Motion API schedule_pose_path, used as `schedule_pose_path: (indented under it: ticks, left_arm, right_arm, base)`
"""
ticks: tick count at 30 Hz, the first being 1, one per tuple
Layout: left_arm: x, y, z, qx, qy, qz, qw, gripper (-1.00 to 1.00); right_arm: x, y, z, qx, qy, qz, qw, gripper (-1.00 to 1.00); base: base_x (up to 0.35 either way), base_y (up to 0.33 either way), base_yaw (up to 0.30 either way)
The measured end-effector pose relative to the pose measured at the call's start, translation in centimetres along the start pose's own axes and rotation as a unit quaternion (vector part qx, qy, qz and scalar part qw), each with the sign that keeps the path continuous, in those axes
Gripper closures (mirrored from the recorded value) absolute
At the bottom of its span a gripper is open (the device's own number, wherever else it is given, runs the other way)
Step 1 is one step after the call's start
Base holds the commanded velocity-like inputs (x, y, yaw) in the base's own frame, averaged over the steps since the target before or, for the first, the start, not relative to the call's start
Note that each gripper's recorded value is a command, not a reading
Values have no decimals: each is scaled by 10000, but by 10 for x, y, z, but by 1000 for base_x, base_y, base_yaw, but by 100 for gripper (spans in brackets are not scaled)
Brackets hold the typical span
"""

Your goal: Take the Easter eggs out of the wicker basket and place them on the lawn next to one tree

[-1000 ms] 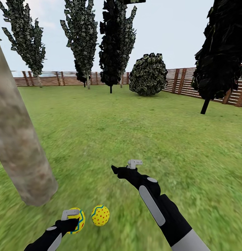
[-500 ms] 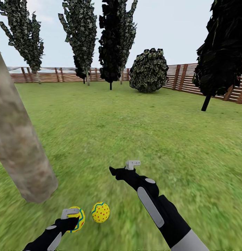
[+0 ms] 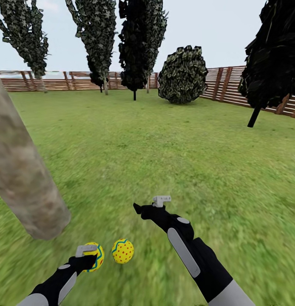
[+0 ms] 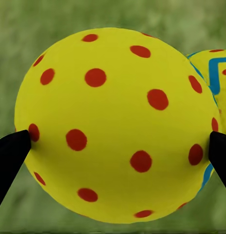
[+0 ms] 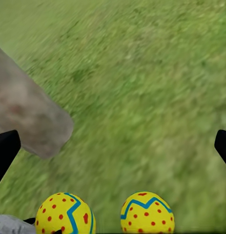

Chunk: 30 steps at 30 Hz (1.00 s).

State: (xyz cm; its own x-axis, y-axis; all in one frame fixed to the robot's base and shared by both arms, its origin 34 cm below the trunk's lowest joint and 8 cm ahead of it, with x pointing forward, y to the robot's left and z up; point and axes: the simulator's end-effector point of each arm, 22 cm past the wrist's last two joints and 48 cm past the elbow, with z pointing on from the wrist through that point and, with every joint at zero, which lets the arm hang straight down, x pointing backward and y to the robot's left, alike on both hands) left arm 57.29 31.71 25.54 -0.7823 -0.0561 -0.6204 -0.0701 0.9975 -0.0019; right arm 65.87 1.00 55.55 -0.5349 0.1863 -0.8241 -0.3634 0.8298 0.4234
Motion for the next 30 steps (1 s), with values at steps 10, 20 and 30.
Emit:
schedule_pose_path:
  ticks: [10,20,30]
  left_arm:
    - [21,0,10,-10,192,17,9998,100]
    - [38,1,19,-14,348,25,9994,100]
    - [45,6,28,-53,258,54,9996,100]
  right_arm:
    - [11,-8,8,-12,80,100,9999,-100]
    - [28,-17,17,12,212,206,9996,-100]
    - [49,-28,27,53,383,314,9988,-100]
  base:
    - [0,0,0]
    - [0,0,0]
    - [0,0,0]
